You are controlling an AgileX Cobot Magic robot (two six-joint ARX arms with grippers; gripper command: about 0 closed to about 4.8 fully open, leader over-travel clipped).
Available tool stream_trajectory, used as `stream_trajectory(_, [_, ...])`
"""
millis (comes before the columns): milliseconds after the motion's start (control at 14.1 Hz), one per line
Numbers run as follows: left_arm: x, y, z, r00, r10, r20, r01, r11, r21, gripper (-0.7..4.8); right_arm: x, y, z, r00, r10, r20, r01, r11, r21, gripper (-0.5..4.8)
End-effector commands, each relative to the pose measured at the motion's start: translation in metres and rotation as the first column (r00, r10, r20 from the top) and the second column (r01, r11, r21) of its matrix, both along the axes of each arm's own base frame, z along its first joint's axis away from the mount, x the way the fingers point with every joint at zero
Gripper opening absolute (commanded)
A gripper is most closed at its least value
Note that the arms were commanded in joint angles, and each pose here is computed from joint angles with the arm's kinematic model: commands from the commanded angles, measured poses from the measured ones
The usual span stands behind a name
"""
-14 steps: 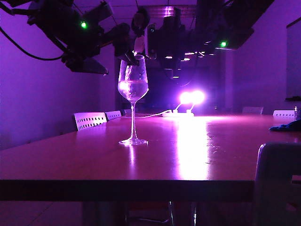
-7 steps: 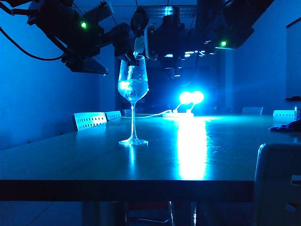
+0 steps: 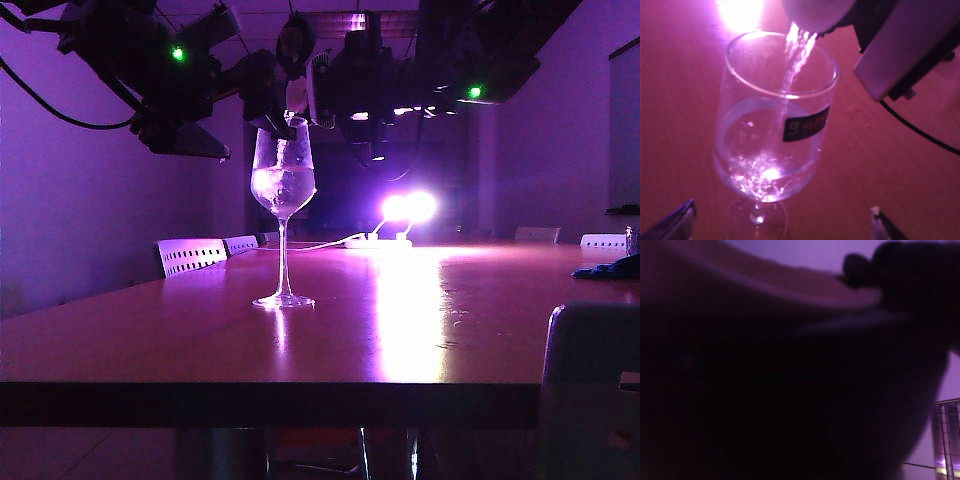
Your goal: Pick up the black thermos cup, pour some water from it into the stemmed glass, and then put the thermos cup back on the table.
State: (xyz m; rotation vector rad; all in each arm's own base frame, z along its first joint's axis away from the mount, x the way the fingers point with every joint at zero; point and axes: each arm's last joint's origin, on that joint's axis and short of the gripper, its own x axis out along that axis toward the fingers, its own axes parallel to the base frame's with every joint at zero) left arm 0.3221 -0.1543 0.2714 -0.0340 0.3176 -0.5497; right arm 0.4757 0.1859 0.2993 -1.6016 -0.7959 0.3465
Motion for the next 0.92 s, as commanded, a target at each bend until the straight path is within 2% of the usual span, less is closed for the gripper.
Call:
stream_trajectory(71, [0.0001,-0.0005,0.0028,1.0,-0.003,0.011,0.003,1.0,-0.002,4.79,-0.004,-0.0014,0.0155,0.997,-0.003,0.074,0.002,1.0,0.012,1.07])
stream_trajectory(923, [0.0,-0.0003,0.0024,1.0,-0.004,0.009,0.004,1.0,0.004,4.79,-0.0052,-0.0018,0.0184,0.994,0.005,0.113,-0.005,1.0,0.001,1.07])
